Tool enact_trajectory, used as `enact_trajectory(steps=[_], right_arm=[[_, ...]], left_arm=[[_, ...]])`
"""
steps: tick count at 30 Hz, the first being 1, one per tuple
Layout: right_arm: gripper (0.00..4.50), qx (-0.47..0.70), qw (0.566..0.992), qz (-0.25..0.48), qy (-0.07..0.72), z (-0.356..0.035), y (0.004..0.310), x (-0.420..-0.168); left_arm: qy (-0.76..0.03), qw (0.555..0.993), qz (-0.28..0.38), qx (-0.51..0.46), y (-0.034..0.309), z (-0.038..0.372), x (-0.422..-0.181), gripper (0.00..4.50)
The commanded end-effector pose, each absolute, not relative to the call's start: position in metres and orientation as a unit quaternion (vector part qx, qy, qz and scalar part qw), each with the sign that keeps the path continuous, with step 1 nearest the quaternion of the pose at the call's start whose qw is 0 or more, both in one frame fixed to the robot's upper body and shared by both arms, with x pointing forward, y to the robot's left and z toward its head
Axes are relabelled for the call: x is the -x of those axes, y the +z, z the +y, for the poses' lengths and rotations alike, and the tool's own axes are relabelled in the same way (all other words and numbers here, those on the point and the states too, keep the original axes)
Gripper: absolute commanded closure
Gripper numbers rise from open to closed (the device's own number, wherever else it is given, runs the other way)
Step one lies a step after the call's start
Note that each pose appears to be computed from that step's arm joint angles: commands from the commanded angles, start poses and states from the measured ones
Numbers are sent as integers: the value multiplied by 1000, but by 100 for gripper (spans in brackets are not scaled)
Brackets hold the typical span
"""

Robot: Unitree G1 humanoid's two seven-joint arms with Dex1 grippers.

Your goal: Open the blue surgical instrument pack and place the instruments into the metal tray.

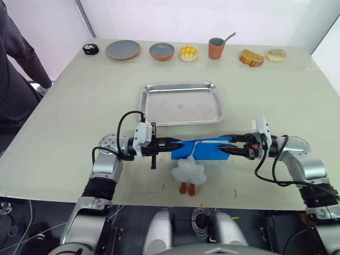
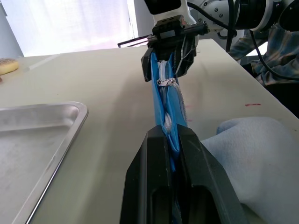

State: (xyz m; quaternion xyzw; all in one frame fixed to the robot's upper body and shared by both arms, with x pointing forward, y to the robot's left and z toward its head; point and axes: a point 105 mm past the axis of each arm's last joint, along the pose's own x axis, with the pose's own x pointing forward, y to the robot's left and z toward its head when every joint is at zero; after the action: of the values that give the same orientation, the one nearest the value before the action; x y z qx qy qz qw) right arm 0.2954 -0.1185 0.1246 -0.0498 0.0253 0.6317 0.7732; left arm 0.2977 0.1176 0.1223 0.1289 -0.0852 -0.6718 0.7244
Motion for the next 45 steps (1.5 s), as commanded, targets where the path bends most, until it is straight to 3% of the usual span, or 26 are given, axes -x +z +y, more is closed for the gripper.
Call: enact_trajectory(steps=[1,8,11,12,13,19,21,29,36,41,45], right_arm=[[447,54,774,-6,631,-118,138,-298],[447,52,773,-7,633,-116,138,-298],[450,52,773,-7,632,-117,138,-298],[450,52,773,-7,632,-117,137,-298],[450,53,773,-6,632,-117,137,-298],[450,59,778,-9,625,-119,137,-299],[450,62,780,-9,623,-121,136,-300],[450,71,782,-10,620,-125,140,-304],[450,85,782,-3,617,-130,139,-307],[450,89,781,3,619,-132,138,-307],[450,91,780,5,618,-132,139,-308]], left_arm=[[-671,723,-94,-132,126,119,-297,450],[-674,730,-72,-87,134,121,-300,450],[-664,742,-63,-65,138,125,-303,348],[-660,747,-59,-61,139,128,-304,281],[-652,754,-58,-55,141,134,-305,281],[-618,784,-25,-49,155,189,-289,49],[-614,789,-16,-38,164,203,-278,2],[-607,792,40,-58,176,212,-246,2],[-629,769,72,-89,159,157,-232,2],[-631,756,131,-114,139,130,-241,2],[-634,751,134,-130,129,110,-253,2]])
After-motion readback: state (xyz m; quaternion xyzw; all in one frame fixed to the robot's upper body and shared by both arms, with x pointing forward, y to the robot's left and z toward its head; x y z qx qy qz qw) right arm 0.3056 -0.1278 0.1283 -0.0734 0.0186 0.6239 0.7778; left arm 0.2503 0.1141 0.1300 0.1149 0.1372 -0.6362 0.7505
